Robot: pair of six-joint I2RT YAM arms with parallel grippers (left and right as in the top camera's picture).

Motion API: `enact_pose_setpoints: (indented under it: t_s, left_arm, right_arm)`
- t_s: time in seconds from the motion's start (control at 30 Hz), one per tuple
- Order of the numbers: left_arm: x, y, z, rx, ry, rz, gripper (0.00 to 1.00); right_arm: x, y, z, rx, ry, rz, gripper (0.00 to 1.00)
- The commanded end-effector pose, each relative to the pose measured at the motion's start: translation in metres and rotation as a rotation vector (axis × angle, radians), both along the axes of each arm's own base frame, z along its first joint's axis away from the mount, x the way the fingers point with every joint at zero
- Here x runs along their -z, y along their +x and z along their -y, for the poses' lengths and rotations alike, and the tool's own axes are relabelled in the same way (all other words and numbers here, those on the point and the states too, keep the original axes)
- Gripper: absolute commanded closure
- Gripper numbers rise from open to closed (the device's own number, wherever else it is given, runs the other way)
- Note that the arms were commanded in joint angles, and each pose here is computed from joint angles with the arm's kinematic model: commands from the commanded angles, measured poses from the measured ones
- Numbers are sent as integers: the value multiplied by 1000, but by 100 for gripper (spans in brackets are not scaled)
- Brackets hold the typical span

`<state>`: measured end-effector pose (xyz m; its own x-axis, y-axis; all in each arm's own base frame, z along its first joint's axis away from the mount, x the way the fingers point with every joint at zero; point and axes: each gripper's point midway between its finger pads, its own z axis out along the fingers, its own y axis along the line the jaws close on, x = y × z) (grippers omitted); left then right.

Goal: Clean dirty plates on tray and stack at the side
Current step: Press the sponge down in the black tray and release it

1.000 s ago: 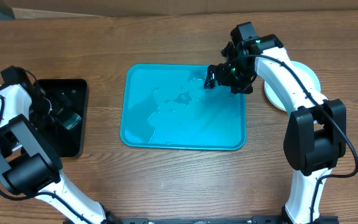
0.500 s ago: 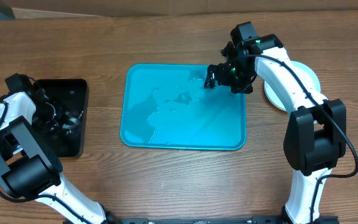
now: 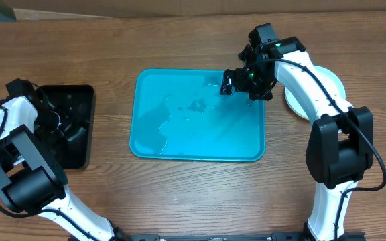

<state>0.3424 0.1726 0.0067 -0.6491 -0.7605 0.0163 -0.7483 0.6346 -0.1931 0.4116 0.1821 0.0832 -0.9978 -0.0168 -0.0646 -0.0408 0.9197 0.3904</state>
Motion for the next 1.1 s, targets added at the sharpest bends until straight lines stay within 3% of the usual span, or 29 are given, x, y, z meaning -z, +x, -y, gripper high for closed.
enact_pose_setpoints:
  t_s: [0.0,0.07,0.23,0.27,0.3,0.33,0.37,0.6,0.63,0.67,0.77,0.8,0.93,1.0,1.03,1.07]
  left_arm:
    - [15,-6,9,0,-44,-33,85]
    - [15,-5,8,0,-41,-29,96]
    - [15,-1,5,0,-27,-12,96]
    - [15,0,4,0,-25,-9,80]
    - [15,1,3,0,-22,-2,51]
    - [14,3,2,0,-17,5,13]
    - [14,5,1,0,-11,14,0]
    - [13,24,-14,10,57,90,0]
    - [12,25,-16,10,66,95,3]
    - [12,27,-17,10,73,100,13]
    - [12,28,-20,8,85,103,92]
    - [12,28,-20,8,85,104,96]
    - [12,29,-21,8,90,106,95]
    - [12,28,-23,6,105,102,42]
    - [12,29,-25,5,115,101,3]
    - [12,29,-27,4,124,103,0]
  right_arm:
    - [-14,1,-2,0,9,36,0]
    - [-14,1,-2,0,9,36,0]
    - [-14,1,-2,0,9,36,0]
    - [-14,1,-2,0,9,36,0]
    - [-14,1,-2,0,9,36,0]
    - [-14,1,-2,0,9,36,0]
    - [-14,1,-2,0,9,36,0]
    - [-14,0,-1,0,6,30,0]
    - [-14,-1,-1,0,6,29,0]
    - [-14,0,-1,0,6,30,0]
    - [-14,-1,-1,0,7,30,0]
    - [-14,0,-1,0,6,30,0]
    - [-14,0,-1,0,6,30,0]
    - [-14,-1,-1,0,6,29,0]
    - [-14,-1,-1,0,7,29,0]
    - [-14,-1,-1,0,6,28,0]
